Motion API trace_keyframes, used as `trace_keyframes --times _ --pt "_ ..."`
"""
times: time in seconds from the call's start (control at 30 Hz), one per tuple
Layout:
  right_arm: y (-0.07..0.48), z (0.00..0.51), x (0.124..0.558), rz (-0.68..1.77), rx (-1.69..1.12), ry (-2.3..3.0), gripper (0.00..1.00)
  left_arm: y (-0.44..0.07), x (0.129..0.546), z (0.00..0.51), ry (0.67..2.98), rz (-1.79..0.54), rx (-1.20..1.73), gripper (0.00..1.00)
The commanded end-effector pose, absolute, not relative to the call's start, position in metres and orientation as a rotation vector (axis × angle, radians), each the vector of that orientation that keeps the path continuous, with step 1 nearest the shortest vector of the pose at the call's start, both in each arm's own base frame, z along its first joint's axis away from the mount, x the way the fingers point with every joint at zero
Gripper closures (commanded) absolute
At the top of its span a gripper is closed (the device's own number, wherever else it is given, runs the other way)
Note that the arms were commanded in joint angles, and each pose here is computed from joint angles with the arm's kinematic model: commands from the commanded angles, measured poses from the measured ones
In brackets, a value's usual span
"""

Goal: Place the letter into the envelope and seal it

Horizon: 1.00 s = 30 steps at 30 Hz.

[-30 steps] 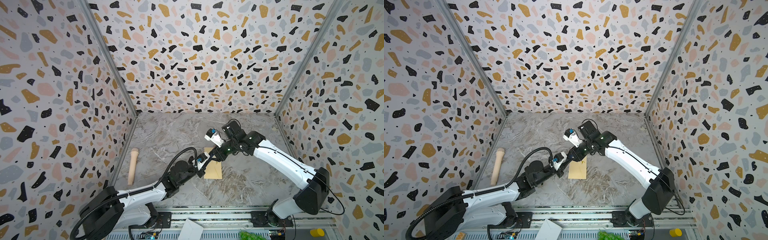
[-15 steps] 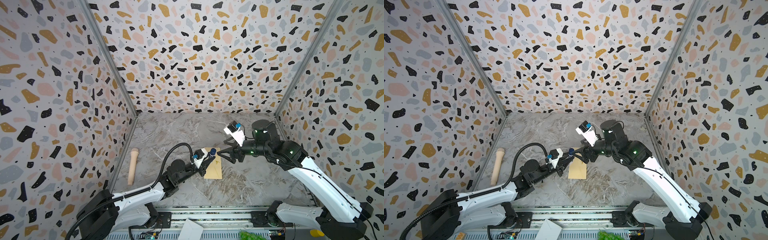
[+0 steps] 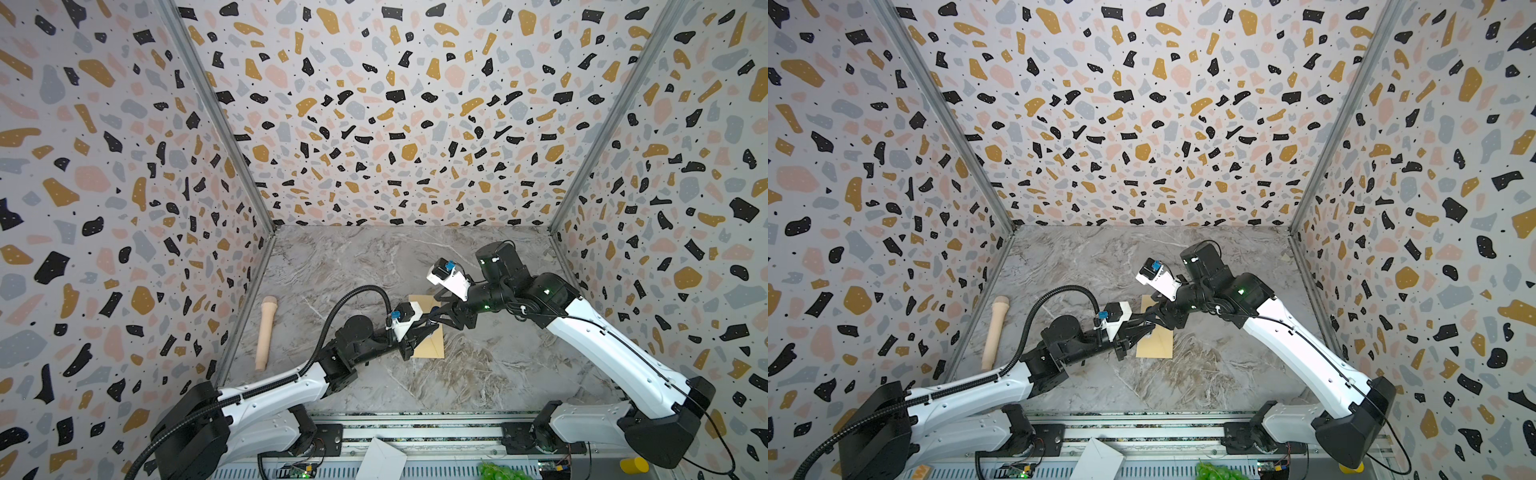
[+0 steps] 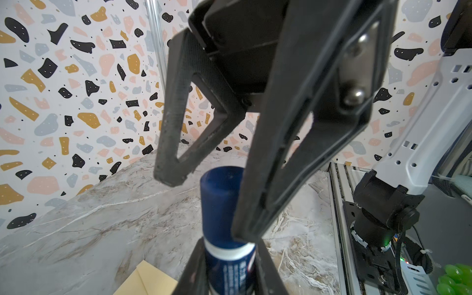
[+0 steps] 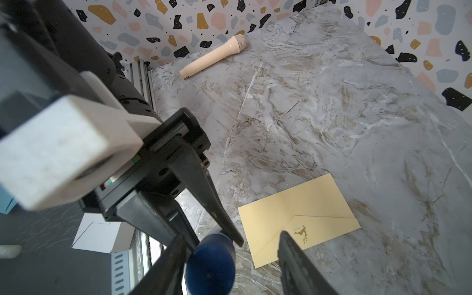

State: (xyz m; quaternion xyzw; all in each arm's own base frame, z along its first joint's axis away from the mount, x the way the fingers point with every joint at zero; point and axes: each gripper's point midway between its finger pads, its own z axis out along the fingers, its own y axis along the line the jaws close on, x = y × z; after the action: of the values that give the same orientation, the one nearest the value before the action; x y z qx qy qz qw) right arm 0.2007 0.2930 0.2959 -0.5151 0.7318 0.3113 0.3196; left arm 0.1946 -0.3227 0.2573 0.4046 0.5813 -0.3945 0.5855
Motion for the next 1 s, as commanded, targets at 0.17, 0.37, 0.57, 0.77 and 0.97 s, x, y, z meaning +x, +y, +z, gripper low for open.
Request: trace_keyframes --times 0.17,0.37,0.57,0.77,0.97 --pt "0.293 0.284 0.192 0.847 -1.386 1.961 0.58 -0.322 0.196 0.295 1.257 -0.922 0.901 1.0" --pt "0.297 0.281 0.19 0.884 -1.39 1.983 0.86 -0.32 0.198 0.3 1.251 -0.905 0.885 1.0" --pt "0.301 0.283 0.19 0.922 -1.374 1.982 0.96 -0.318 0.201 0.301 1.253 -0.889 0.865 0.97" --pt "0.293 0.305 0.2 0.877 -1.299 1.947 1.0 -0.314 0.207 0.296 1.283 -0.86 0.836 0.39" --pt "0.292 0.317 0.19 0.924 -1.314 1.901 1.0 -0.31 0.206 0.288 1.297 -0.877 0.813 0.22"
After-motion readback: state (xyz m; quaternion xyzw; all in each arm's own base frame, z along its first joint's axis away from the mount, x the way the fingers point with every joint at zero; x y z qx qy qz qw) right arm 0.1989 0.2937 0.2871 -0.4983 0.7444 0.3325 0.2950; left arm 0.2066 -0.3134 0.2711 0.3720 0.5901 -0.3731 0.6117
